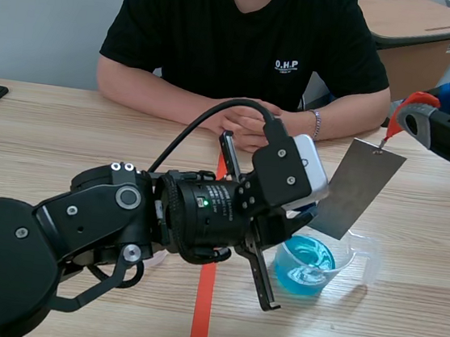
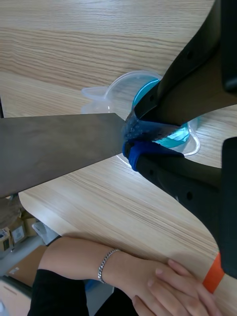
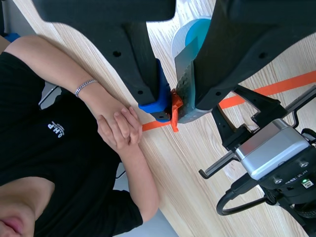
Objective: Do the redox reaction experiment.
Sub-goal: 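Point at the plate with the left hand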
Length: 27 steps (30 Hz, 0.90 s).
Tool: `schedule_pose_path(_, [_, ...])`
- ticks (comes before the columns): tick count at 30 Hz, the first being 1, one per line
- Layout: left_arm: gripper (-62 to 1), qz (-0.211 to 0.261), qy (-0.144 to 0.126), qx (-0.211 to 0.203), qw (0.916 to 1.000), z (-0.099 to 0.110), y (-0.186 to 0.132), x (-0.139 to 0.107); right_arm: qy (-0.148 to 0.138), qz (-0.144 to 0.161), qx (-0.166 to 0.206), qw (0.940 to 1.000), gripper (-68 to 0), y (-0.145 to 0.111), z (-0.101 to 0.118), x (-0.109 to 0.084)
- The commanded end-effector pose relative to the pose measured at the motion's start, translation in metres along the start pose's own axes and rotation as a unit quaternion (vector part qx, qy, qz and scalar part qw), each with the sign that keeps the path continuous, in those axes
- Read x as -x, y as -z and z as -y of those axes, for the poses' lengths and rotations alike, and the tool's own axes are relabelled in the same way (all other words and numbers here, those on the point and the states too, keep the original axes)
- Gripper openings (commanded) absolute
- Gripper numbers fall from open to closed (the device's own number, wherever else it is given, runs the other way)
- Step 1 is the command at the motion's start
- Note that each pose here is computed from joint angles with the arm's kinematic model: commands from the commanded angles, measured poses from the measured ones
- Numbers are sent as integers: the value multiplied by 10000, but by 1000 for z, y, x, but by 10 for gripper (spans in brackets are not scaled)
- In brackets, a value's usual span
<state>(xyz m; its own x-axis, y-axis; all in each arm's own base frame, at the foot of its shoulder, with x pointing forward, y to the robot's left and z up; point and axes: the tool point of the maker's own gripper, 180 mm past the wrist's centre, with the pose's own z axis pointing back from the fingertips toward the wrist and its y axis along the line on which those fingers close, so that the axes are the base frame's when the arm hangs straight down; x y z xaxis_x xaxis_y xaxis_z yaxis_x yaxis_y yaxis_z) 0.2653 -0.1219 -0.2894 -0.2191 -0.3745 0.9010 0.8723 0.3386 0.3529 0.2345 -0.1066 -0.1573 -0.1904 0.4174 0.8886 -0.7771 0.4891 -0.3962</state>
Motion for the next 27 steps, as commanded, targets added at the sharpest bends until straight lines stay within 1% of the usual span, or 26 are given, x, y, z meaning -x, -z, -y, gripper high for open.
schedule_pose_path(1, [-566, 183, 28, -40, 9998, -4, 2, -11, -70, 156, -46, 9998, -660, 1, 2, -9])
schedule_pose_path(9, [-566, 177, 32, -26, 9998, -4, 1, -8, -70, 156, -46, 9998, -660, 1, 2, -9])
schedule_pose_path(16, [-566, 51, -82, 38, 9999, 1, 0, 13, -70, 156, -46, 9998, -660, 1, 2, -9])
schedule_pose_path(19, [-566, 57, -68, -54, 9999, -1, 0, 18, -70, 156, -46, 9998, -660, 1, 2, -9])
schedule_pose_path(27, [-566, 122, 7, -85, 9999, -6, 1, 15, -70, 156, -46, 9998, -660, 1, 2, -9])
